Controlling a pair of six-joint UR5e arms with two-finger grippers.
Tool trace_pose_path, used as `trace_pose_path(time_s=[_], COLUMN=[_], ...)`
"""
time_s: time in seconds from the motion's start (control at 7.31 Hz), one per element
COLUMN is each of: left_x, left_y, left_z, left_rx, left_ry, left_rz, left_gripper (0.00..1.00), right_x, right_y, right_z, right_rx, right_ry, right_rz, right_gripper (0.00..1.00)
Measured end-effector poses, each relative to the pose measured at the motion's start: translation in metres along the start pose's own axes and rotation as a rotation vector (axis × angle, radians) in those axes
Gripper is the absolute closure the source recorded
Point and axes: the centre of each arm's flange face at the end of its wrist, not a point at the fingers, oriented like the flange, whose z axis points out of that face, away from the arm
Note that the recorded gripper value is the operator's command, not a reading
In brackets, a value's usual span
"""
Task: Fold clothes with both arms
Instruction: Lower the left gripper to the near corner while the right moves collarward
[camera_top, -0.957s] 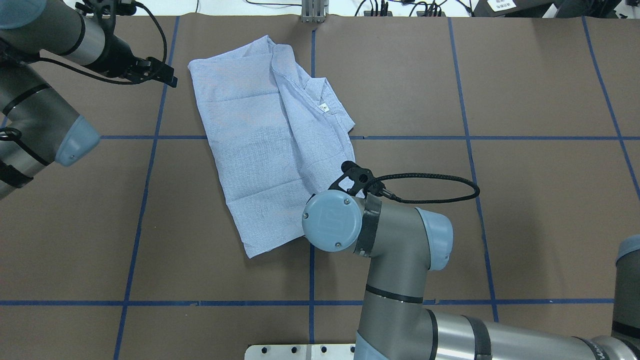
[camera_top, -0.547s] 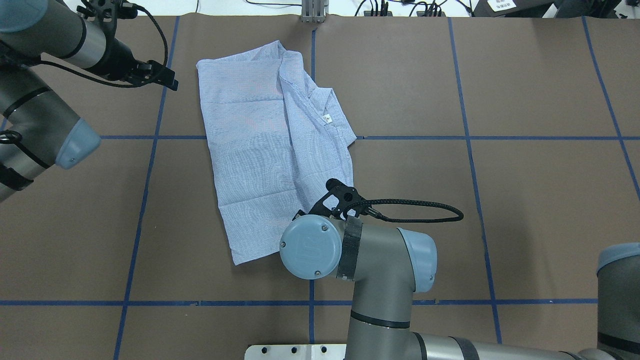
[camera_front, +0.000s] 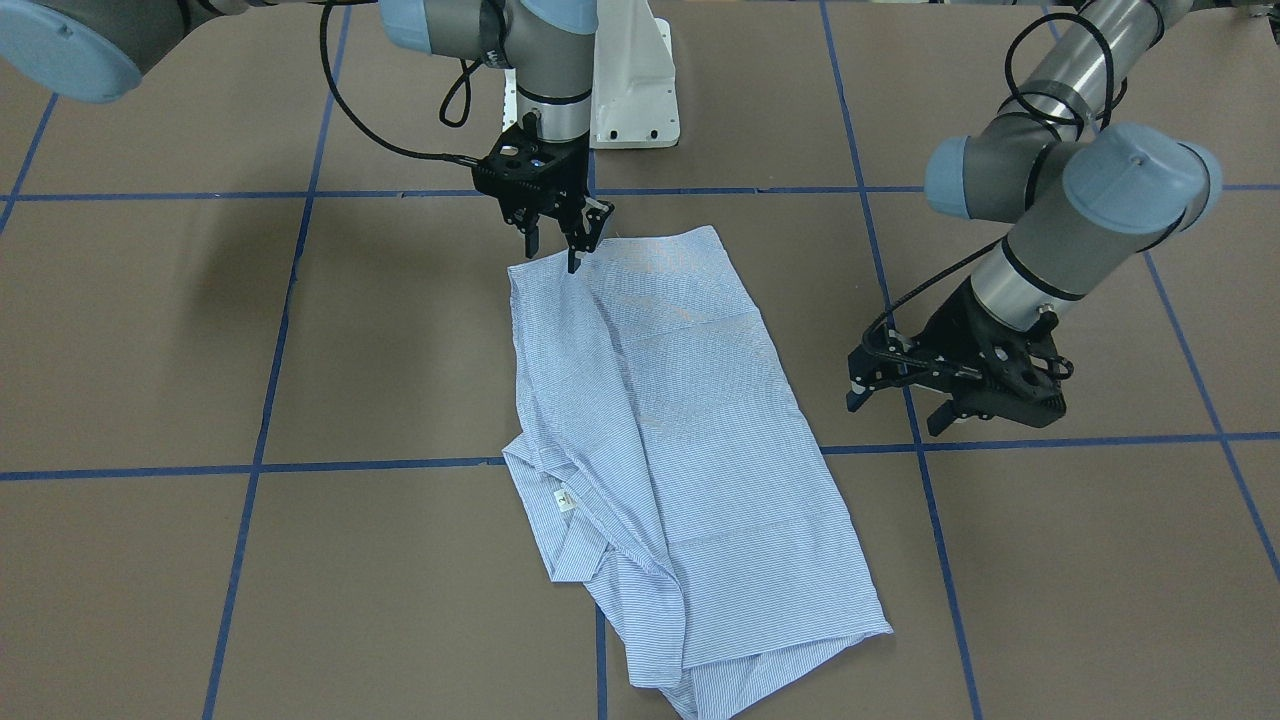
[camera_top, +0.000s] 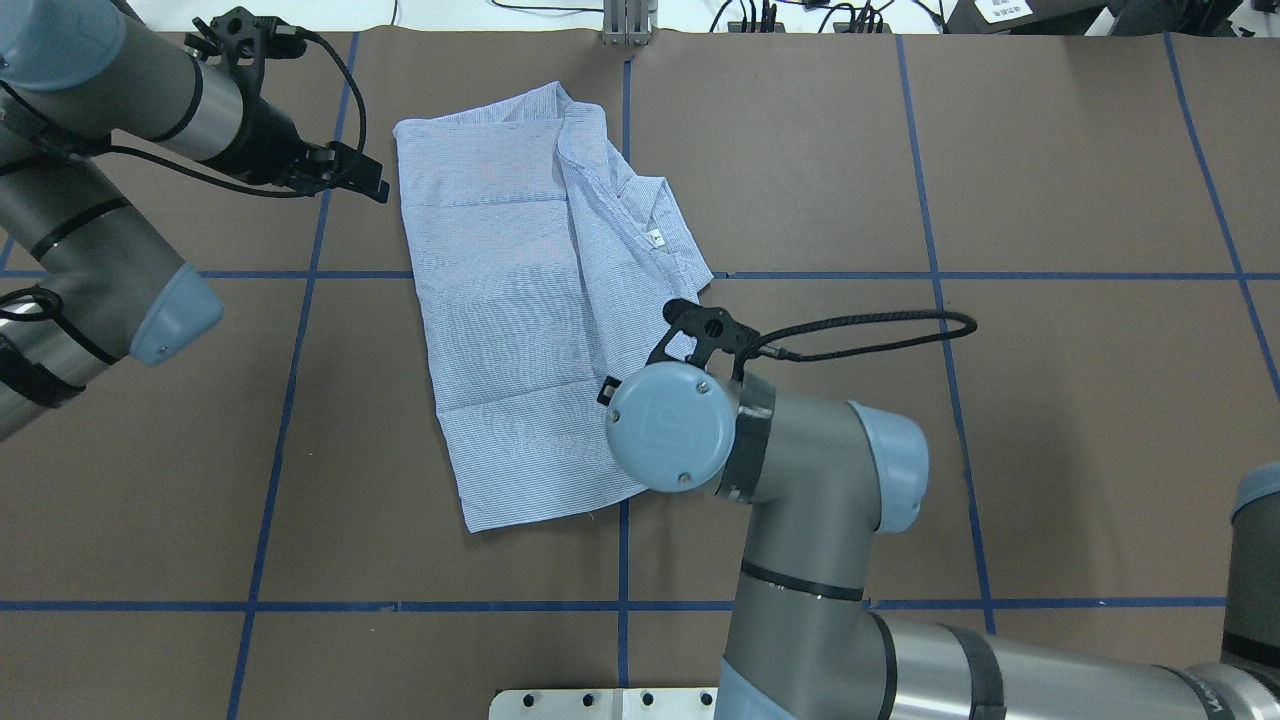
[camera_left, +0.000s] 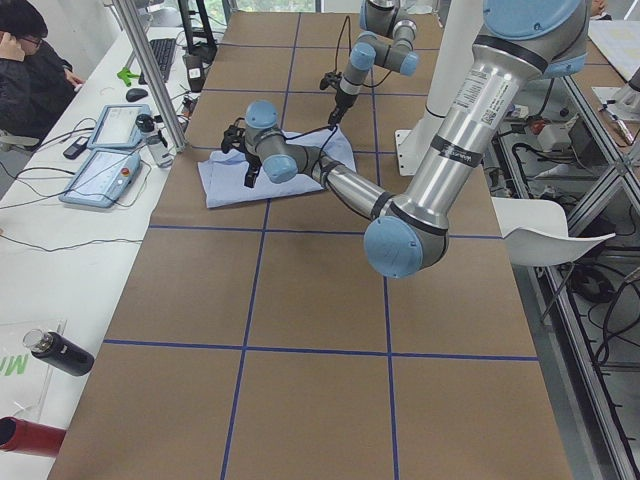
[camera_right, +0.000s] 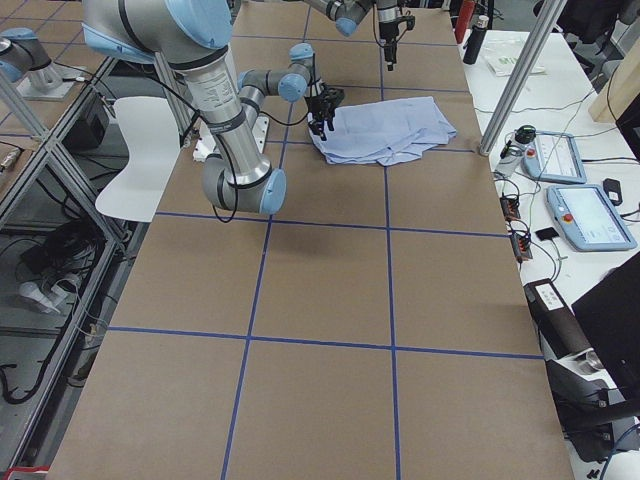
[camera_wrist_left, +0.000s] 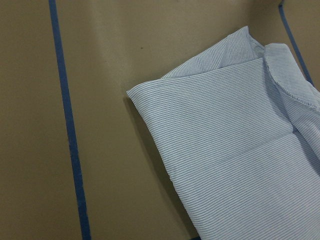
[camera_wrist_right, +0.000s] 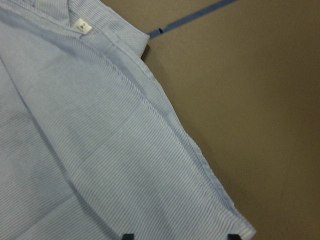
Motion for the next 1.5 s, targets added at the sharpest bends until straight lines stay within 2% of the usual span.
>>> trace_pose_path(time_s=[0.41, 0.68, 0.82, 1.09, 1.5], left_x=[0.06, 0.087, 0.102, 0.122, 0.135], left_y=[0.079, 0.142, 0.169, 0.214, 0.253], left_z=[-0.01, -0.004, 0.007, 0.033, 0.06], left_rx=[-0.041, -0.047, -0.045, -0.033, -0.06], left_ry=[0.087, 0.084, 0.075, 0.044, 0.013], left_rz=[-0.19, -0.355, -0.439, -0.563, -0.623], left_gripper=[0.0, 0.0, 0.0, 0.0, 0.0], right_x=[0.02, 0.053, 0.072, 0.091, 0.093], right_y=[-0.081, -0.106, -0.111, -0.116, -0.116], right_z=[-0.013, -0.003, 0.007, 0.017, 0.018], right_rx=[-0.028, -0.031, -0.039, -0.042, -0.041], right_ry=[-0.012, -0.068, -0.107, -0.133, -0.136], right_rz=[-0.179, -0.269, -0.289, -0.299, -0.297], right_gripper=[0.0, 0.0, 0.0, 0.0, 0.0])
